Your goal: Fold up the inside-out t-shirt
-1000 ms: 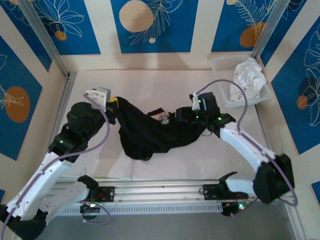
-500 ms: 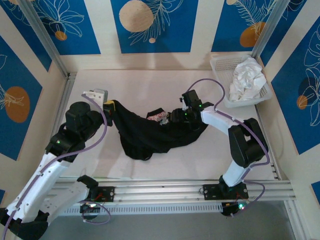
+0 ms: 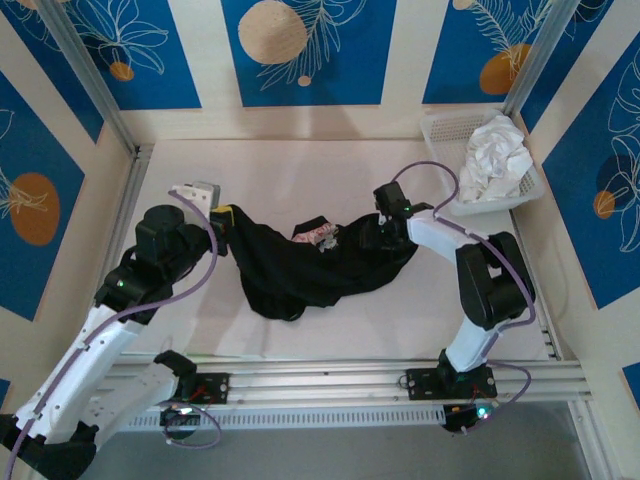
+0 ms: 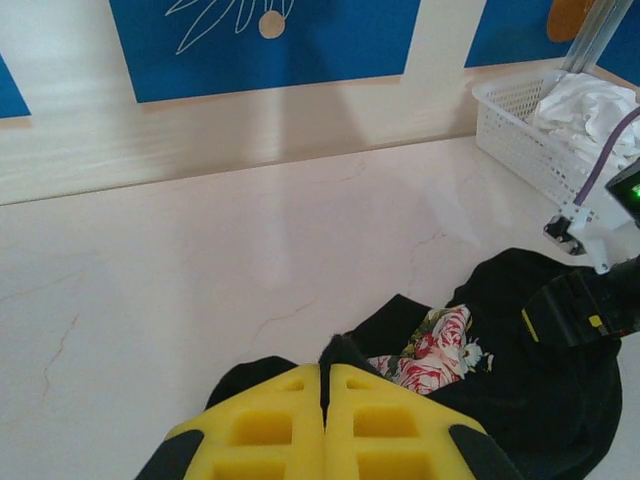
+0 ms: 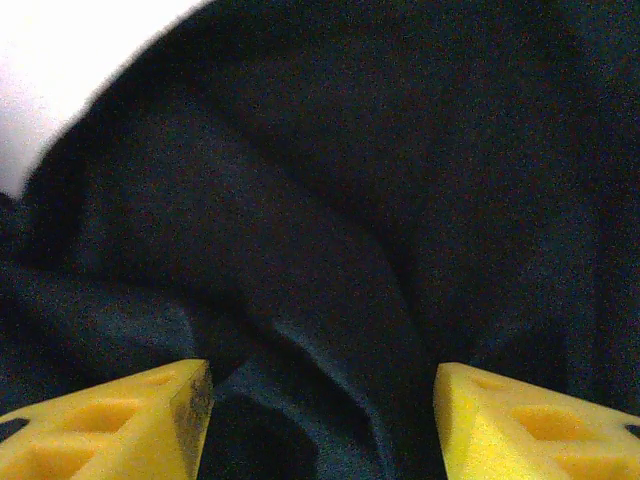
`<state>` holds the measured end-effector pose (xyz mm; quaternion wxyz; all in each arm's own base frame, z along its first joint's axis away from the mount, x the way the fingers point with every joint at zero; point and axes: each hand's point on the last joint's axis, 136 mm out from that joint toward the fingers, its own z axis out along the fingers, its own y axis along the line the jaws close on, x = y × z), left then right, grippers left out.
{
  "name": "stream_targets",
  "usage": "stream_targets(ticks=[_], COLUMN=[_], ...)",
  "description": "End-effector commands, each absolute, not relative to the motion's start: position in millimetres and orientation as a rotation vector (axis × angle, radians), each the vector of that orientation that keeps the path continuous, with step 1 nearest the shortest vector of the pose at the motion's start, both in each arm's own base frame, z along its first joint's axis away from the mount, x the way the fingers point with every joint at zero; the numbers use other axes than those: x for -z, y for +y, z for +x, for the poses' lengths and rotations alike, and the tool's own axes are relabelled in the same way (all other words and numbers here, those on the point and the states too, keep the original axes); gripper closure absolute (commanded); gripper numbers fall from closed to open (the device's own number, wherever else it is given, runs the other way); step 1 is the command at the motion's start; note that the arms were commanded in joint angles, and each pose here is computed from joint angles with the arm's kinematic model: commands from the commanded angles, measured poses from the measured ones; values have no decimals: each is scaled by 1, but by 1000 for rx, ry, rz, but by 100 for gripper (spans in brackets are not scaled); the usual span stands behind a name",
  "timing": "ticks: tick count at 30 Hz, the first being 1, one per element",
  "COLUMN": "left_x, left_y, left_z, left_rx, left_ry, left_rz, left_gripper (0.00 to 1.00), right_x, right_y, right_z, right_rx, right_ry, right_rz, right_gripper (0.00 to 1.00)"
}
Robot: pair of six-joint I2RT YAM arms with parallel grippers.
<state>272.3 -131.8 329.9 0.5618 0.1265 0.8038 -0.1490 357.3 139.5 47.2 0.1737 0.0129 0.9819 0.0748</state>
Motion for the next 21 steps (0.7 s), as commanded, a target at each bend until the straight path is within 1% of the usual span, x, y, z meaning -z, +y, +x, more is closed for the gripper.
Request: stream_targets(ticks=[1, 3, 4, 6, 8, 11, 14, 19, 21], left_x=[-335, -336, -337, -339, -345, -364, -395, -473, -508], left_y=[-132, -132, -132, -132, -131, -132, -125, -111, -104], left_z=[274, 274, 274, 275, 277, 280, 290, 296, 297], left_rx=[378, 378, 378, 378, 382, 388, 369, 410, 391], left_ry=[1874, 1874, 1873, 1871, 1861, 1819, 1746, 1575, 1506], left_rz=[282, 279, 276, 269, 255, 240, 203, 124, 112], left_gripper=[100, 100, 100, 100, 100, 100, 100, 100, 100], right_x=[-42, -45, -51, -70, -102, -168, -246, -368, -406], right_y=[136, 137, 136, 135, 131, 120, 104, 74, 65], right_z=[358, 360, 362, 366, 371, 376, 372, 350, 341], right_rx=[-175, -180, -181, -191, -212, -275, -385, -501, -499], right_ry=[2807, 2796, 2776, 2711, 2624, 2447, 2238, 1924, 1839], right_rz=[43, 35, 31, 22, 19, 31, 65, 103, 99], right_gripper=[51, 69, 76, 87, 94, 100, 100, 100, 100])
